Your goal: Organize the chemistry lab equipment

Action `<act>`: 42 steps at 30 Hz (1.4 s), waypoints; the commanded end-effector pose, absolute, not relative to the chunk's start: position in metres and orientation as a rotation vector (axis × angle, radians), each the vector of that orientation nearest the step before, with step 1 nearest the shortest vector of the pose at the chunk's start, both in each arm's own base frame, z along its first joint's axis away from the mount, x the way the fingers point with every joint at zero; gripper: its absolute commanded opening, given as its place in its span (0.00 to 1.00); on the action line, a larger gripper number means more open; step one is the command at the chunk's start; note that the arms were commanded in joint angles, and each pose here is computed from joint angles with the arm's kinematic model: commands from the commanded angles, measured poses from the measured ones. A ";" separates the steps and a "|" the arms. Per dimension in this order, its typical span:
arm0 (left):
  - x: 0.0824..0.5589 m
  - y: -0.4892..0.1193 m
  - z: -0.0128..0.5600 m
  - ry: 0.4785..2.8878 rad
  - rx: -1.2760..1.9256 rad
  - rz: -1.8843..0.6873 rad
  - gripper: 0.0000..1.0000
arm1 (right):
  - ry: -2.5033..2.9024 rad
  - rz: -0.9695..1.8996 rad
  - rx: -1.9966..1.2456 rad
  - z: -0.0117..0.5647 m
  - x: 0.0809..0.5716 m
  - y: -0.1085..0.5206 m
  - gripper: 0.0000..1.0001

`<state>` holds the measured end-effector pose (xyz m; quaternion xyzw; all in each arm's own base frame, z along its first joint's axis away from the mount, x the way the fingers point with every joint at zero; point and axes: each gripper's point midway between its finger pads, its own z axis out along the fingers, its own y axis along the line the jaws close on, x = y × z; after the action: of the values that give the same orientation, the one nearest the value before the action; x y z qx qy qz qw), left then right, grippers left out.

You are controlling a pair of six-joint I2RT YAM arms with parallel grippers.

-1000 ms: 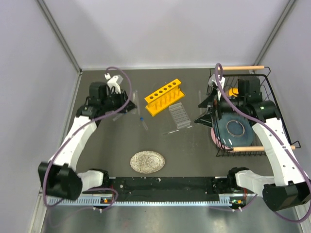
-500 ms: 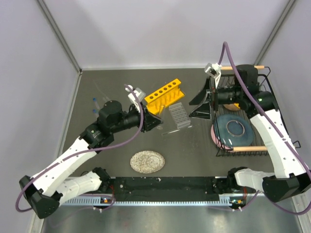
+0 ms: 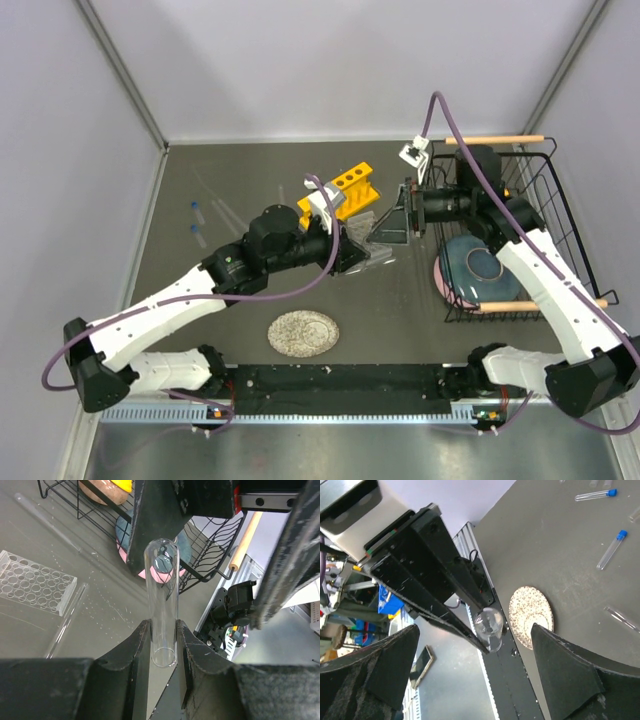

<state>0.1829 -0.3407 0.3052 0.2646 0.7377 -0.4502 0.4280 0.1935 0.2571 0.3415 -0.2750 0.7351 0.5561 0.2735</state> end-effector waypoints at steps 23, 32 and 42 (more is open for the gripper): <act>0.193 -0.349 0.333 1.761 0.599 -1.099 0.15 | 1.933 1.409 -0.733 0.345 0.209 0.263 0.12; 0.202 -0.307 0.338 1.705 0.427 -1.006 0.94 | 1.857 1.207 -0.799 0.352 0.234 0.258 0.10; 0.233 -0.195 0.294 1.829 0.165 -0.680 0.99 | 1.807 0.796 -0.803 0.318 0.323 0.251 0.11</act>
<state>0.2196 -0.2398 0.3275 0.1162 0.7407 -0.3533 0.5594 0.2754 0.2489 0.3183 -0.3165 0.7552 0.3975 0.4143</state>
